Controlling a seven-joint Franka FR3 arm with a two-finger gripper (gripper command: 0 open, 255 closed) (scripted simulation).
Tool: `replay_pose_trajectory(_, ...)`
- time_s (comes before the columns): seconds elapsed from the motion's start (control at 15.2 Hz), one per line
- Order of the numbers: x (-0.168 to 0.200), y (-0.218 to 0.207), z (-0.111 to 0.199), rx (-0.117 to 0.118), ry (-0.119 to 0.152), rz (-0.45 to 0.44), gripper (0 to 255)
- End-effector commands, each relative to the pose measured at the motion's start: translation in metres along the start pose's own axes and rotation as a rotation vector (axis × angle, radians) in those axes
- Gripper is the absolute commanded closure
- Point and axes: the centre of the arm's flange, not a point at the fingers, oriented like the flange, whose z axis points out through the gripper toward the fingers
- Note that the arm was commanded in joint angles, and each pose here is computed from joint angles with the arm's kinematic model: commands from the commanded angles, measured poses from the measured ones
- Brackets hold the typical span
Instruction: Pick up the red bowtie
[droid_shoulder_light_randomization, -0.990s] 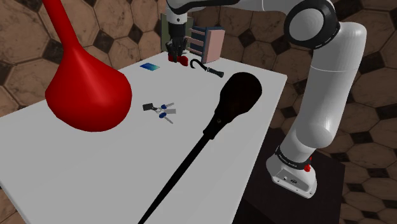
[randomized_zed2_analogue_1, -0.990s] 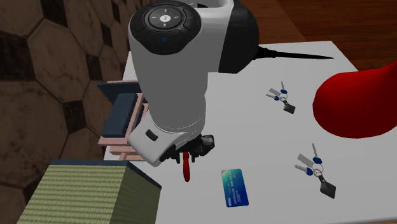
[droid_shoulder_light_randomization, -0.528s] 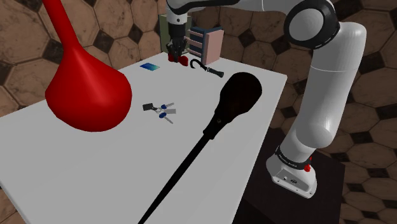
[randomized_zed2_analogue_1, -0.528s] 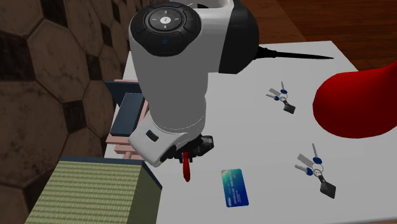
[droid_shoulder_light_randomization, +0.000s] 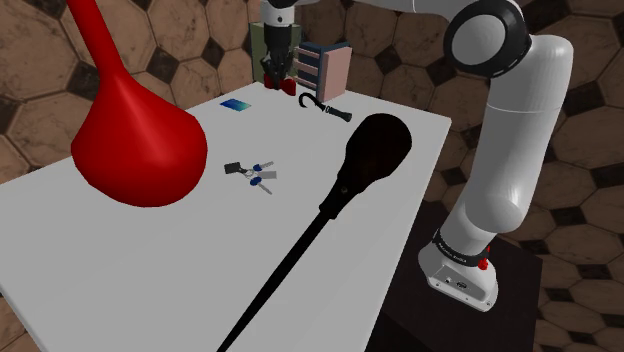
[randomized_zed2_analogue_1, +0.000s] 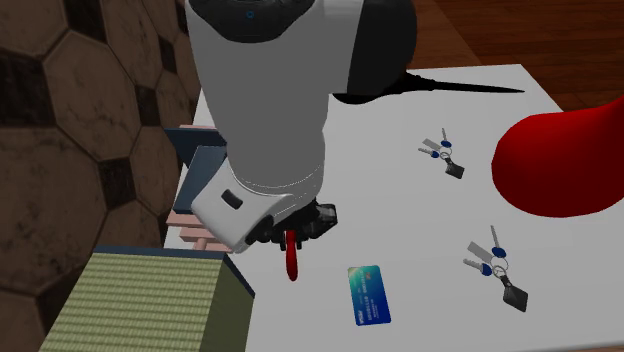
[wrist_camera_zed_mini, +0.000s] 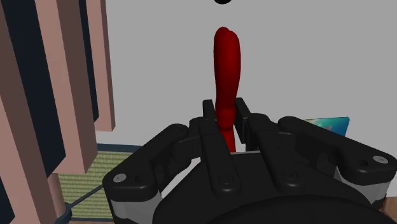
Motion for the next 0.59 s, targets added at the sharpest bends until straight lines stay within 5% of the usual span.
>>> replay_pose_trajectory(0.0,0.0,0.0,-0.011,0.0,0.0,0.0,255)
replay_pose_trajectory(0.53,0.002,0.0,-0.048,0.0,0.0,0.0,255)
